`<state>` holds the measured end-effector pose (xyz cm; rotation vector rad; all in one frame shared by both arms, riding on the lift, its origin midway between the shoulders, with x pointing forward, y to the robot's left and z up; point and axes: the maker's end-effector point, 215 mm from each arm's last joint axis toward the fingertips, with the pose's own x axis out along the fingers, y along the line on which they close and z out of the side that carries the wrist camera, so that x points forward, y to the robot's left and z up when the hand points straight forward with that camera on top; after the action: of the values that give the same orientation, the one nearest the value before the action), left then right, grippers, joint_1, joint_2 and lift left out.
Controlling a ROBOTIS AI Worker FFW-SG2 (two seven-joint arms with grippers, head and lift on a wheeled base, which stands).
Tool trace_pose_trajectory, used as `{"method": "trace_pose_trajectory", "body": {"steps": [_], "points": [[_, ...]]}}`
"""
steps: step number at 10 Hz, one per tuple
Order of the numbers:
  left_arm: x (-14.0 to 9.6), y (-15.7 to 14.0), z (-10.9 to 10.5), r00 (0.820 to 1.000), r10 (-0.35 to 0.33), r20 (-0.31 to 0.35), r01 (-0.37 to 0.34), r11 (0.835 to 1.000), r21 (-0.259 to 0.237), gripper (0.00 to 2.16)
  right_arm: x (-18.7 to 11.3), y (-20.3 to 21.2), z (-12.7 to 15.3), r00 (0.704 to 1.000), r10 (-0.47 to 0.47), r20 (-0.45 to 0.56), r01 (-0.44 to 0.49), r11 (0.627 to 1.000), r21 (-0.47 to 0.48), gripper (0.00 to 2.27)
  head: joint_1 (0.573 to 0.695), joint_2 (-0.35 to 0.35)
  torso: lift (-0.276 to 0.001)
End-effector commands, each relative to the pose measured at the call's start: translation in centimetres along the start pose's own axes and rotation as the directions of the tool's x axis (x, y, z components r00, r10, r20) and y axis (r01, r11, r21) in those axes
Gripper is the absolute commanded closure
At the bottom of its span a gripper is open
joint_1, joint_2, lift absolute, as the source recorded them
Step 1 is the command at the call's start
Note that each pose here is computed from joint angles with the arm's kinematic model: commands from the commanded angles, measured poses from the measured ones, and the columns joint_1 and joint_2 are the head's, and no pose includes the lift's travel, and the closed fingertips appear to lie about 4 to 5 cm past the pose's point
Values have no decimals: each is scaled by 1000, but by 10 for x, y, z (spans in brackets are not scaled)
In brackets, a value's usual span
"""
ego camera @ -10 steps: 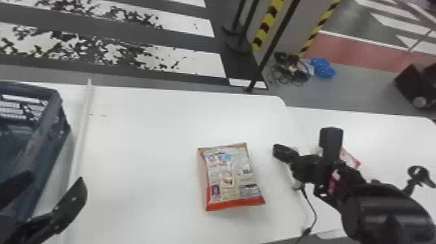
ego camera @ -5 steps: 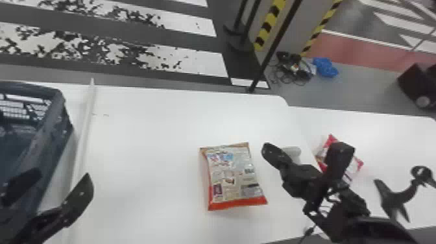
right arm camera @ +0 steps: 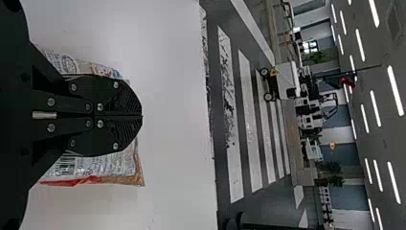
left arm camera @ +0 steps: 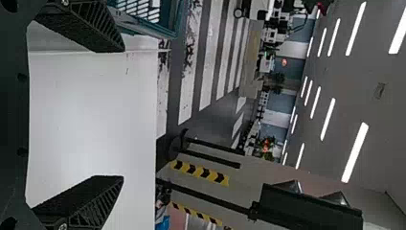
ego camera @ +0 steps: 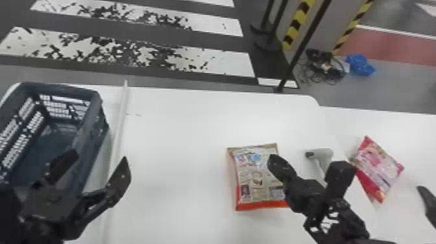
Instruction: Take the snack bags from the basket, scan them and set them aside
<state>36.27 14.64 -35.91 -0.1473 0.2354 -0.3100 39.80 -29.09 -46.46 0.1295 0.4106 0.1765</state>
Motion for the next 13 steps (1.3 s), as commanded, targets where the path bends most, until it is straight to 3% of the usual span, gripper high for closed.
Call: {"method": "trace_pose_trajectory", "body": {"steps": [1, 4, 9, 11, 13], "points": [[0, -5, 6, 1000, -6, 9, 6, 1000, 14, 39, 8, -3, -26, 1000, -4, -23, 4, 1000, -1, 2240, 695, -215, -75], [0, -2, 8, 1000, -2, 10, 2, 999, 34, 39, 21, -16, -51, 999, -23, -32, 23, 1000, 17, 2240, 695, -224, -75], [2, -3, 10, 1000, -5, 15, 4, 999, 34, 39, 17, -34, -74, 997, -63, -46, 64, 998, 22, 2240, 695, -243, -75], [2, -5, 12, 1000, -7, 19, 6, 999, 38, 39, 14, -40, -65, 997, -73, -11, 74, 997, 32, 2240, 695, -253, -75], [2, -4, 12, 1000, -3, 20, 2, 999, 38, 39, -11, -46, -26, 997, -67, 47, 64, 995, 78, 2236, 695, -266, -75]]}}
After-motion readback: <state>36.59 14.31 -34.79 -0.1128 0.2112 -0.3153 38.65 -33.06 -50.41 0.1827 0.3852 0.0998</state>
